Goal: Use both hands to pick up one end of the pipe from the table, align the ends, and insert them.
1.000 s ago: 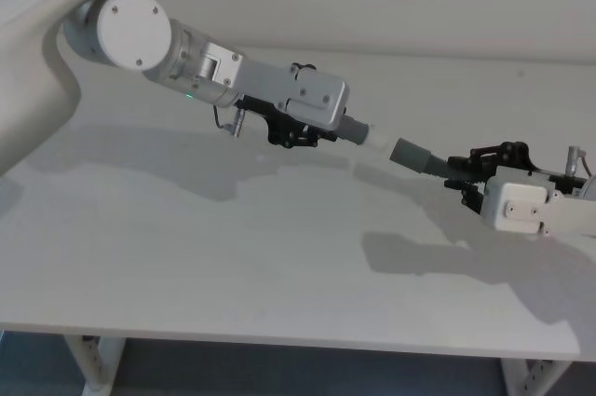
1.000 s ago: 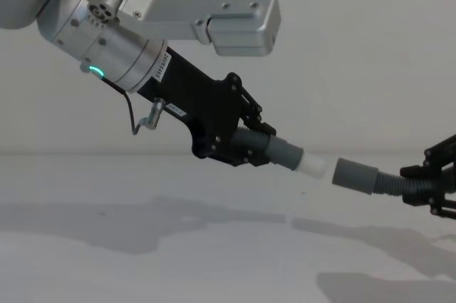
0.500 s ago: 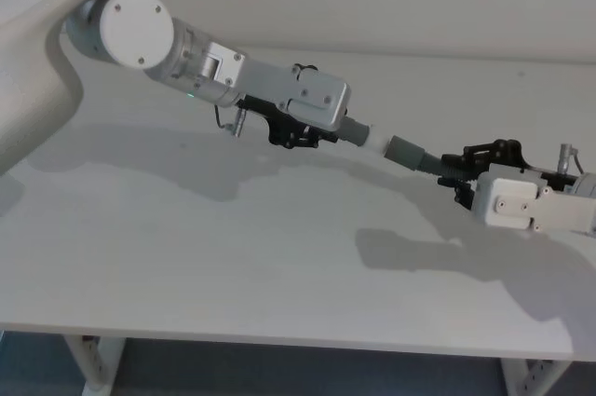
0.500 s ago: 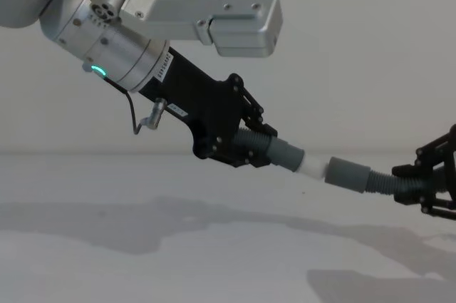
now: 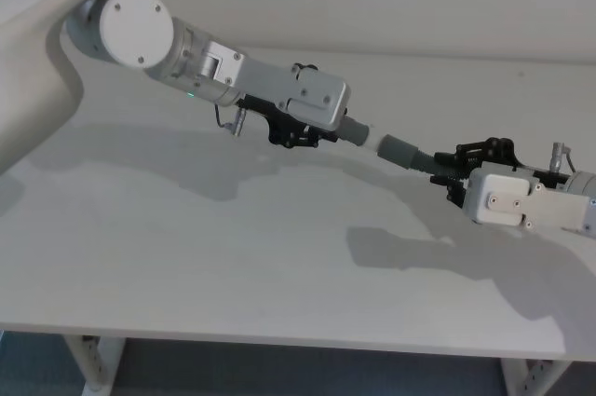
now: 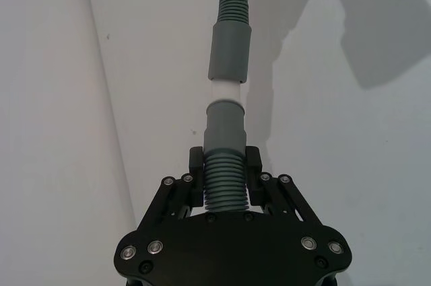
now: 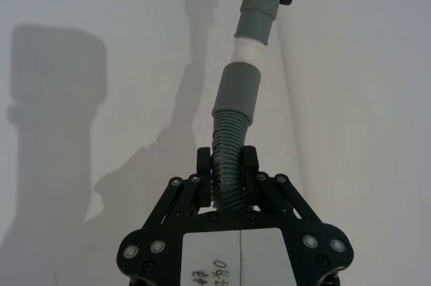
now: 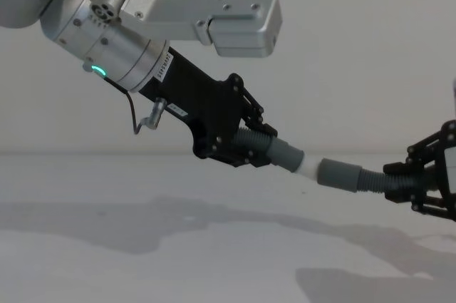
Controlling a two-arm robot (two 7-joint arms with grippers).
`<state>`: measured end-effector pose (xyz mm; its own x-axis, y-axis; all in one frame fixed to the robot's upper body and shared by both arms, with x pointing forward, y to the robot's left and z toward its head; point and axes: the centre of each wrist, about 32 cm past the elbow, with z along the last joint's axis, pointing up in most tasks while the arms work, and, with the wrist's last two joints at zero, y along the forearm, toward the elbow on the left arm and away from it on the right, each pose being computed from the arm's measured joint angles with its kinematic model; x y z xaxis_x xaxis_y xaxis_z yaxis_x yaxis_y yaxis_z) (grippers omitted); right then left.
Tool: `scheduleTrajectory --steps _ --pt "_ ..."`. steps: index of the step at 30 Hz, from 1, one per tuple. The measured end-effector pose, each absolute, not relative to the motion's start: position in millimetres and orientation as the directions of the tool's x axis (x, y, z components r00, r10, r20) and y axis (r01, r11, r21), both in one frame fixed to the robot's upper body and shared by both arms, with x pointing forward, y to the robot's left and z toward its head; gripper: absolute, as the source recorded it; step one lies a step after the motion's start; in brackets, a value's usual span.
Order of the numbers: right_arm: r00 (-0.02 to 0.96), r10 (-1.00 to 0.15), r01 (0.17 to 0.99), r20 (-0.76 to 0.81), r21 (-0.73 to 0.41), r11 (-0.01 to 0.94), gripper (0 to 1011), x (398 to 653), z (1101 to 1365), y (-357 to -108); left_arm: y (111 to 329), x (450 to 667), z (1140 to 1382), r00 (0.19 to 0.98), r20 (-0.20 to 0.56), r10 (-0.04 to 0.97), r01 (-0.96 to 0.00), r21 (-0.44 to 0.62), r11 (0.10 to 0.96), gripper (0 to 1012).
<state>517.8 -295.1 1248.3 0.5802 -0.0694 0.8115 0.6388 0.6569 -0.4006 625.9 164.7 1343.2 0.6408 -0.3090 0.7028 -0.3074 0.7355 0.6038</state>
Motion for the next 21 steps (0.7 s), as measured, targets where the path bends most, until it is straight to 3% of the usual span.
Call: scheduleTrajectory --steps 21 --pt "0.586 -0.074 0.633 0.807 -0.398 0.664 262 517.5 1249.5 -291.5 165.2 626.4 1343.4 0.639 0.705 -0.308 -0.308 0.601 0.737 344"
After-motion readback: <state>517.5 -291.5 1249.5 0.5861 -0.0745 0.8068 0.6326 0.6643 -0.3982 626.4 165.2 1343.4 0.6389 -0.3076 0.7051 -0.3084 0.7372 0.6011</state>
